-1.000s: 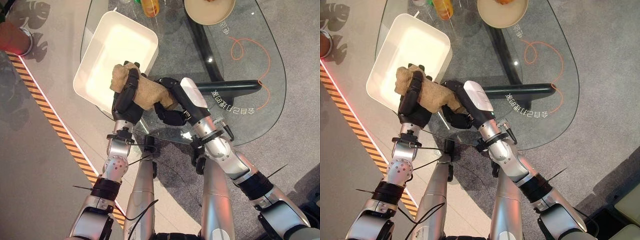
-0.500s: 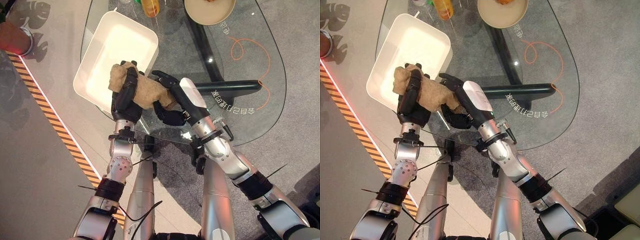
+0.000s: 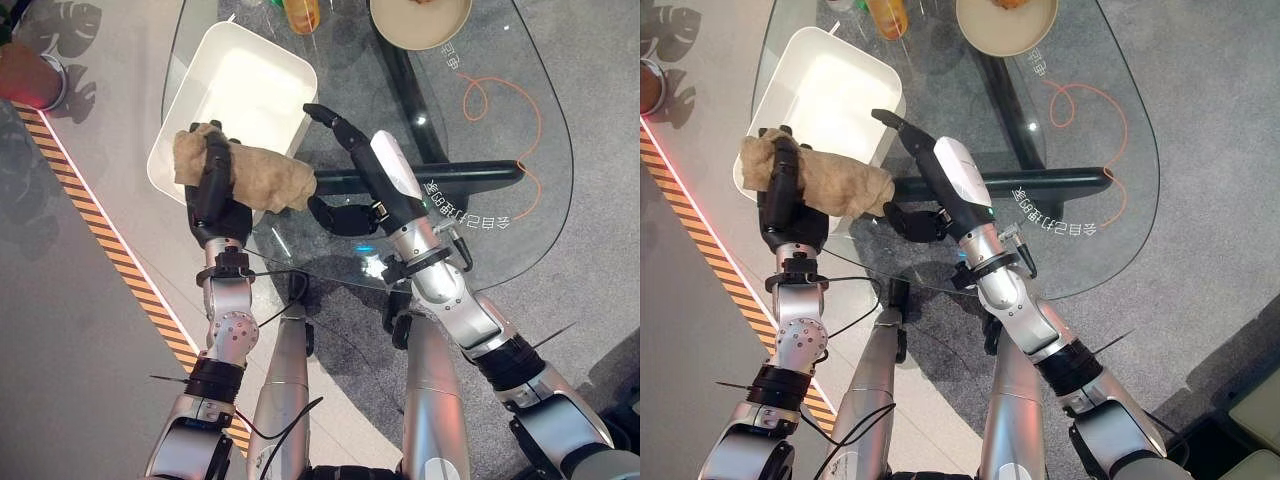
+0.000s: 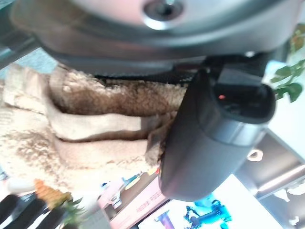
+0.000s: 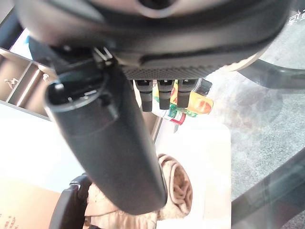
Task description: Wipe the table with a cloth and put it in the basket.
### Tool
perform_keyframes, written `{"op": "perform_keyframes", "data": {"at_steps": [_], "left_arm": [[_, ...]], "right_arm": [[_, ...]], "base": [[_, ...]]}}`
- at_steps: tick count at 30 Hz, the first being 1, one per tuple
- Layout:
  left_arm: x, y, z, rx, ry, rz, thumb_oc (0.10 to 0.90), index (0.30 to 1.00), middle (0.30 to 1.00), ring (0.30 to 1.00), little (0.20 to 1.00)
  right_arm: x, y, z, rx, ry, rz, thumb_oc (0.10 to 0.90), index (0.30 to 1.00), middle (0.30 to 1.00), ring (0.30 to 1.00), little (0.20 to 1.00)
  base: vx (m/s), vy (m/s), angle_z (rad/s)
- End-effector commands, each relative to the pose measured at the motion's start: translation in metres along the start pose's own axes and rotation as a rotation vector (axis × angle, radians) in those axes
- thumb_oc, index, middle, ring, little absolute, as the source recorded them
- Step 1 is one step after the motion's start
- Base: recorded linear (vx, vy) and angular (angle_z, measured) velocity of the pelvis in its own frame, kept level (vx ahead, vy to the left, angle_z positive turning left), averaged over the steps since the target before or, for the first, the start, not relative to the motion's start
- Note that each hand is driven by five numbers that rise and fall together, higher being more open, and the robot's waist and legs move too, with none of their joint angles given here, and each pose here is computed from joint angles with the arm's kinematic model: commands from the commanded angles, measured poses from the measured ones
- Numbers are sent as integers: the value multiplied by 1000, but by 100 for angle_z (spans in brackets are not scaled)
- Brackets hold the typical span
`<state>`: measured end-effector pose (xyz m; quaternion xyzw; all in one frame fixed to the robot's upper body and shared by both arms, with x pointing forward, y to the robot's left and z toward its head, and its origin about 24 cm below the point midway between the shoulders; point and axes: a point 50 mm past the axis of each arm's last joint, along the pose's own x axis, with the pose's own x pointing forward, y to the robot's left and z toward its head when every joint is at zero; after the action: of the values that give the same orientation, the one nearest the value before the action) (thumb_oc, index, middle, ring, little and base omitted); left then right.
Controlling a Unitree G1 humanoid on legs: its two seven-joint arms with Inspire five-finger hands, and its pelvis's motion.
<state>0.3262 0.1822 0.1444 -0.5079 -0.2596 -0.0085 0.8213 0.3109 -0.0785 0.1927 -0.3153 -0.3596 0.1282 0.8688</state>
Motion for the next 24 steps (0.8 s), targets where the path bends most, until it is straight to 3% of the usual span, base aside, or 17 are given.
{"op": "perform_keyframes", "data": {"at_steps": [1, 12, 24], "left_arm": [[18, -51, 35, 8, -232, -245, 100, 300, 300, 300, 200], [20, -51, 40, 35, -259, -241, 100, 300, 300, 300, 200], [24, -48, 53, 89, -305, -261, 100, 300, 300, 300, 200]], "right_arm": [[22, -26, 73, 88, -379, -147, 800, 900, 900, 900, 900], [23, -31, 66, 66, -339, -200, 800, 900, 900, 900, 900], [2, -63, 9, -52, -119, -498, 800, 900, 900, 900, 900]], "base": [[0, 0, 0], [0, 0, 0], [0, 0, 0]]}}
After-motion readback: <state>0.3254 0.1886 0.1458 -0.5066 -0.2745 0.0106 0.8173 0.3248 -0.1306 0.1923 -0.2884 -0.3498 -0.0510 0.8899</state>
